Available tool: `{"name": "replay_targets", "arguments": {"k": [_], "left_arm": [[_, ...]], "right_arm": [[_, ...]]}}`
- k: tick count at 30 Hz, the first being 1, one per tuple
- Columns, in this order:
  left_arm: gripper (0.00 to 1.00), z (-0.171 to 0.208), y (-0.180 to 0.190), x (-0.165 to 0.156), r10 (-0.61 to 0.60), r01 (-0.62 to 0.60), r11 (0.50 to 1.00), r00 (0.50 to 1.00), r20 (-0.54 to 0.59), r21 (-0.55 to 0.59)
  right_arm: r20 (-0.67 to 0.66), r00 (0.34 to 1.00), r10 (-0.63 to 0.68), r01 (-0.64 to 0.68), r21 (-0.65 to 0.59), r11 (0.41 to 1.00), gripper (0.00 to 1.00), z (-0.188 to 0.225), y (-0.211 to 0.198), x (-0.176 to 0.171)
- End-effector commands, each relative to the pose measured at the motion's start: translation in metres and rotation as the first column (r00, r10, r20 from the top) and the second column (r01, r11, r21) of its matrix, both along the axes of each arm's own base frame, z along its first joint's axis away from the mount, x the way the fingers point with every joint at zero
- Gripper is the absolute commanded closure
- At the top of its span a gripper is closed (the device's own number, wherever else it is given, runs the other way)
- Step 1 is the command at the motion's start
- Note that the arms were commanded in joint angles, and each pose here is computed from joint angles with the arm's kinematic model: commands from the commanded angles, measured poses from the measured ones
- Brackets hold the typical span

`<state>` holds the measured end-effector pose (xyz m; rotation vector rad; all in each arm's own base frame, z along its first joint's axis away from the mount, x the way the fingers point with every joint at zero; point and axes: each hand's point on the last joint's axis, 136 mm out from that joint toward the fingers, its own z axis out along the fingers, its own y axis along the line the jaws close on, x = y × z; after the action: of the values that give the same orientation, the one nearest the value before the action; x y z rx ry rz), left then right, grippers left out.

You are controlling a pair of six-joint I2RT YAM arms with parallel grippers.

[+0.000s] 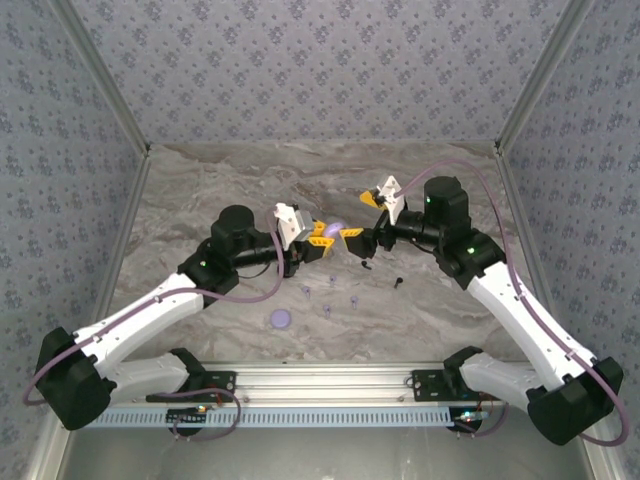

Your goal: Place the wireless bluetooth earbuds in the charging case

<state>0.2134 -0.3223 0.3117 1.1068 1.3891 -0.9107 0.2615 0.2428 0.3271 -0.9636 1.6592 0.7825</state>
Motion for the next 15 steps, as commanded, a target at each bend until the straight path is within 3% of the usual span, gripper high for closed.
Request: {"name": "replay_targets", "arguments": {"k": [1,15], "left_arm": [[1.0,0.014,-0.001,-0.006,-0.022,0.023,1.0,0.998,0.058,-0.013],[1.0,0.017,-0.003,-0.007,-0.03,0.031,0.999,0.997,0.068,-0.019]], "right_arm": [[0.031,0.999,-0.011,0.011,0.001,1.0,0.0,0.009,0.001,0.005],[0.023,0.999,-0.035,0.035,-0.001,0.999,0.0,0.016,0.006,0.021]]}}
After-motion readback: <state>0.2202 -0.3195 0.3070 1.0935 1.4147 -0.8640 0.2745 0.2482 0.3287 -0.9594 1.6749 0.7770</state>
